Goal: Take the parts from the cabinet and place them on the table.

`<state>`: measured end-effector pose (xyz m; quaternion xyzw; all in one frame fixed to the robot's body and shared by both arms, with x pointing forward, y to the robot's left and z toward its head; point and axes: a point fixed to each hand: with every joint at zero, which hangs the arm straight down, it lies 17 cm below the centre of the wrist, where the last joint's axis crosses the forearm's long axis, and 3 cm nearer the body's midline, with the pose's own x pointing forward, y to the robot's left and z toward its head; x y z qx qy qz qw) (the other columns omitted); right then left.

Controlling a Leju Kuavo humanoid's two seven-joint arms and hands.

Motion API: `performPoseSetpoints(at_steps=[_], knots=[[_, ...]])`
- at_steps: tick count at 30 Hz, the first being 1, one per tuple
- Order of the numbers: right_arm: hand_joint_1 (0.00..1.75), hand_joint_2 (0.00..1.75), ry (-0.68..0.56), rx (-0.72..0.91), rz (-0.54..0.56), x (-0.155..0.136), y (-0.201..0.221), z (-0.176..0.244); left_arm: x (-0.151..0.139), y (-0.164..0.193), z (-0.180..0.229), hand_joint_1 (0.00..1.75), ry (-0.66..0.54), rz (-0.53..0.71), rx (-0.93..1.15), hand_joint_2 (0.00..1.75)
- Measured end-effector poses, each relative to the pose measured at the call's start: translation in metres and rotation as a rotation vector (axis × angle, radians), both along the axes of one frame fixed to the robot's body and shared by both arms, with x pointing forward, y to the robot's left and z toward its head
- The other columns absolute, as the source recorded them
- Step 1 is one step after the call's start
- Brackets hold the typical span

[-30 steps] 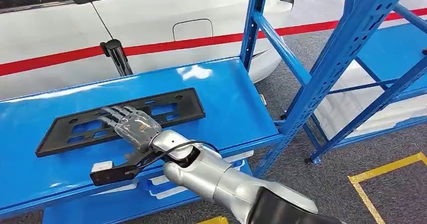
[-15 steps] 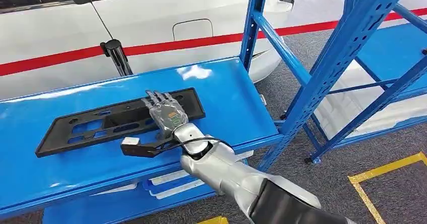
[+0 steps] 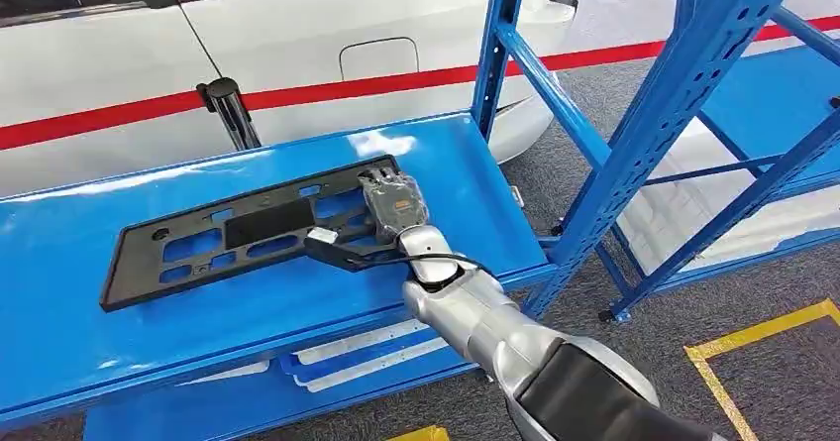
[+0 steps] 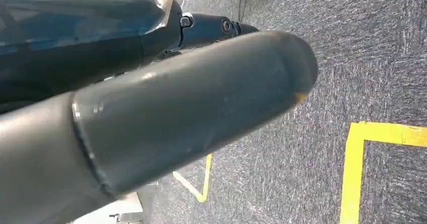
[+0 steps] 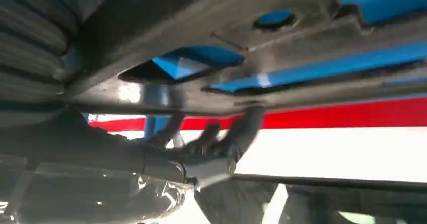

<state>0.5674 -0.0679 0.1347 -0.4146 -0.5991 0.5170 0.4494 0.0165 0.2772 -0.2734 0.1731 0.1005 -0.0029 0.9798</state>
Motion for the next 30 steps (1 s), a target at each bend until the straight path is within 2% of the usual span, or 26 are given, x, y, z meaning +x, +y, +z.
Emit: performPoseSetpoints(at_steps=[3, 4, 6, 17, 19, 21, 22, 26, 30], knots=[[1.66, 1.75, -0.015, 0.0, 0.002, 0.001, -0.003, 0.003, 0.003, 0.002, 0.0, 0.0, -0.016, -0.009, 0.005, 0.0], [1.73, 1.75, -0.021, 0.007, 0.006, 0.001, -0.003, 0.005, 0.004, 0.003, -0.001, 0.0, -0.024, -0.01, 0.007, 0.0], [1.68, 1.75, -0.033, 0.016, 0.014, 0.001, -0.003, 0.007, 0.007, 0.004, -0.001, 0.0, -0.041, -0.009, 0.011, 0.0], [1.73, 1.75, -0.068, 0.072, 0.045, 0.0, -0.004, 0.021, 0.017, 0.008, -0.003, 0.0, -0.11, -0.011, 0.019, 0.0], [1.73, 1.75, -0.067, 0.109, 0.058, -0.003, -0.002, 0.022, 0.037, 0.015, -0.002, 0.0, -0.237, -0.01, 0.05, 0.0], [1.75, 1.75, -0.062, 0.168, 0.08, -0.006, -0.002, 0.025, 0.077, 0.028, 0.007, 0.0, -0.474, -0.051, 0.114, 0.0], [1.75, 1.75, -0.064, 0.192, 0.086, -0.007, -0.002, 0.028, 0.09, 0.031, 0.012, 0.0, -0.546, -0.065, 0.13, 0.0], [1.75, 1.75, -0.071, 0.235, 0.089, -0.01, -0.003, 0.034, 0.102, 0.037, 0.017, 0.0, -0.603, -0.029, 0.149, 0.0], [1.75, 1.75, -0.093, 0.33, 0.163, -0.021, 0.009, 0.05, 0.121, 0.036, 0.026, 0.0, -0.777, 0.093, 0.118, 0.0]])
